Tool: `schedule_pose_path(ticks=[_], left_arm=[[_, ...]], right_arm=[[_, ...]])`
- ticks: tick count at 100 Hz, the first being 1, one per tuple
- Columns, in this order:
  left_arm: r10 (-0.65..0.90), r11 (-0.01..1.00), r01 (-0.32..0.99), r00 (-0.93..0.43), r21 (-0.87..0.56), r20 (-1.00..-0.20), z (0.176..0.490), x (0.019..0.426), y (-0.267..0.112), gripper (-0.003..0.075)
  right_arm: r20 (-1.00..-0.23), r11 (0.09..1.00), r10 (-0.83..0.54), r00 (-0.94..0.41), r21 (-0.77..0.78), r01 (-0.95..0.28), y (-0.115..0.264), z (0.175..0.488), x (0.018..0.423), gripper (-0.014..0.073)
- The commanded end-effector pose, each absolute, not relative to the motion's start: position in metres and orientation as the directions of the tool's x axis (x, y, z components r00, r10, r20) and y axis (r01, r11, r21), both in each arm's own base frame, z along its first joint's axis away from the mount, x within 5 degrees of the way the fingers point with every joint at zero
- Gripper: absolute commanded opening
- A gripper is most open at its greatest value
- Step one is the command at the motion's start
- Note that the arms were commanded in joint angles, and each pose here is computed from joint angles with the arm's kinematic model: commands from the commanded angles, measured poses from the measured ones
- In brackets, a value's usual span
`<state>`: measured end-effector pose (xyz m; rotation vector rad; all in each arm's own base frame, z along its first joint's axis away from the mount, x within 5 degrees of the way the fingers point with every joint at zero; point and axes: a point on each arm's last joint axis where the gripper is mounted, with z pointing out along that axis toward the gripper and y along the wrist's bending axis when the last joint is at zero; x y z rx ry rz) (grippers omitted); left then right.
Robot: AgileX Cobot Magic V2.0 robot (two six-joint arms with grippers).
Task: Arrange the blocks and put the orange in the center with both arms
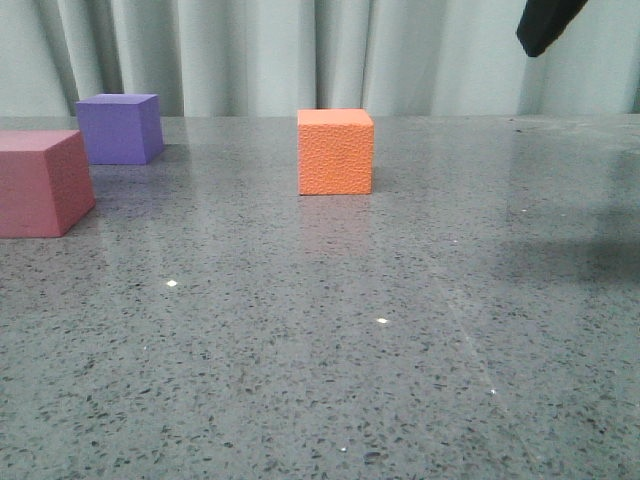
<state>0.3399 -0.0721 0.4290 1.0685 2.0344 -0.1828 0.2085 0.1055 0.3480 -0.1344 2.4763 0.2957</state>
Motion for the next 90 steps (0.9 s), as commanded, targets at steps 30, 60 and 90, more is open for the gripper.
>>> schedule_pose_path(ticks=[30, 60, 90], left_arm=[[0.779, 0.299, 0.906, -0.052, 0.298, -0.625, 0.401, 0.359, -0.187, 0.0694], [0.804, 0.202, 0.948, -0.017, 0.246, -0.594, 0.360, 0.367, -0.237, 0.0694], [0.803, 0.212, 0.945, -0.023, 0.250, -0.595, 0.346, 0.377, -0.244, 0.0694]], right_arm=[[-0.686, 0.963, -0.015, -0.727, 0.184, -0.194, 0.103, 0.365, 0.208, 0.0643], [-0.679, 0.964, -0.018, -0.734, 0.182, -0.192, 0.103, 0.364, 0.207, 0.0643], [-0.680, 0.965, -0.018, -0.733, 0.181, -0.192, 0.103, 0.364, 0.207, 0.0643]])
